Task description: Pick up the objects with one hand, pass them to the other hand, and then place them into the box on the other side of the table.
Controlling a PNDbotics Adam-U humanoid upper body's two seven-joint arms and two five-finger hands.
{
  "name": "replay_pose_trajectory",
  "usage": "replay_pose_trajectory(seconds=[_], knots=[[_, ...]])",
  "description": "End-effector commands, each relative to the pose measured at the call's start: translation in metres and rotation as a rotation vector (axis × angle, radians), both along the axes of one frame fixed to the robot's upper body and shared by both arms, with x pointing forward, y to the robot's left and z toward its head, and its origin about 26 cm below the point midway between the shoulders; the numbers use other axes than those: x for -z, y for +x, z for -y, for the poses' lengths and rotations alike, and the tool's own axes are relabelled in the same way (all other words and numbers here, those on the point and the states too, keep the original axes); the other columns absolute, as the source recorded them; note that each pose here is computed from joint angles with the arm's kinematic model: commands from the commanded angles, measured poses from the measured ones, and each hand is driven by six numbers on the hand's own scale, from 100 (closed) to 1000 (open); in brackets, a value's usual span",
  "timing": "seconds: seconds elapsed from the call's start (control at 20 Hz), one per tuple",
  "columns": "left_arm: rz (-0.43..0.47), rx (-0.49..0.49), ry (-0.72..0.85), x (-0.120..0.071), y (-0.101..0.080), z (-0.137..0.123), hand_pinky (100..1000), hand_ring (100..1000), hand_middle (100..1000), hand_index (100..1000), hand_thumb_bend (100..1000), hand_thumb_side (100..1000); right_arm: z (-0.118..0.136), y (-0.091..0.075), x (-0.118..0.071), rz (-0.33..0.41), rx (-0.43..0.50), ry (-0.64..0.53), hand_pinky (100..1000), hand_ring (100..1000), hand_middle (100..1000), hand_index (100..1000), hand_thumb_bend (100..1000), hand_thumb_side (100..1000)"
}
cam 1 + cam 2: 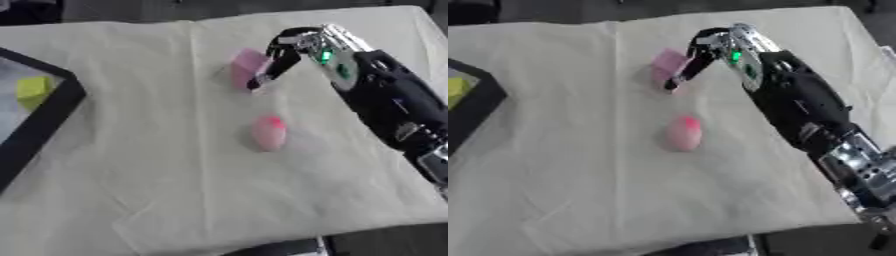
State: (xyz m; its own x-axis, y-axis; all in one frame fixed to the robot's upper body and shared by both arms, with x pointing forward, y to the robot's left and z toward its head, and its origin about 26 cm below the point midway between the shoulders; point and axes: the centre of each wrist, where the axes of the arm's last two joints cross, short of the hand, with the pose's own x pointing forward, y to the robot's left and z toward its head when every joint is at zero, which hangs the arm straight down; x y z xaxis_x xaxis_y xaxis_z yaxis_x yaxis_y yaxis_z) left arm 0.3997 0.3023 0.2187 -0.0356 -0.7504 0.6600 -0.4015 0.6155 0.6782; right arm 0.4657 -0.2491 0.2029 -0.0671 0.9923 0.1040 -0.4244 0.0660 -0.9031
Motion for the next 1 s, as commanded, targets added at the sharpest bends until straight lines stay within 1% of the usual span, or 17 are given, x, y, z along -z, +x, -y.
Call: replay_pose_trajectory(seconds=[0.05,0.2,0.25,0.35,0.6,0.8,1.0], knots=[[0.026,-0.008,0.016,-0.0109,-0.0016,-0.0051,748,676,611,705,346,461,0.0032,0.0014,-0.0096,0.037,0.014,0.013,842,843,789,856,758,579],[0.024,-0.008,0.016,-0.0102,-0.0016,-0.0051,749,676,611,705,345,461,0.0024,0.0018,-0.0078,0.046,0.023,0.031,841,842,789,856,748,591],[0.024,-0.008,0.016,-0.0101,-0.0015,-0.0051,749,676,611,706,345,461,0.0022,0.0018,-0.0073,0.049,0.026,0.036,841,841,789,857,737,618],[0.024,-0.009,0.017,-0.01,-0.0015,-0.005,749,676,611,705,345,461,0.0017,0.002,-0.0064,0.053,0.03,0.044,841,841,789,858,734,633],[0.024,-0.009,0.017,-0.0097,-0.0016,-0.005,749,677,612,705,345,460,0.0007,0.0028,-0.0038,0.052,0.032,0.05,841,841,789,859,734,652],[0.023,-0.008,0.017,-0.0094,-0.0016,-0.0048,749,677,612,705,344,461,0.0,0.0037,-0.002,0.053,0.038,0.046,841,841,790,859,738,646],[0.023,-0.007,0.016,-0.0091,-0.0016,-0.0047,749,677,612,705,342,462,-0.0011,0.0046,0.0004,0.049,0.039,0.037,838,840,787,856,766,585]])
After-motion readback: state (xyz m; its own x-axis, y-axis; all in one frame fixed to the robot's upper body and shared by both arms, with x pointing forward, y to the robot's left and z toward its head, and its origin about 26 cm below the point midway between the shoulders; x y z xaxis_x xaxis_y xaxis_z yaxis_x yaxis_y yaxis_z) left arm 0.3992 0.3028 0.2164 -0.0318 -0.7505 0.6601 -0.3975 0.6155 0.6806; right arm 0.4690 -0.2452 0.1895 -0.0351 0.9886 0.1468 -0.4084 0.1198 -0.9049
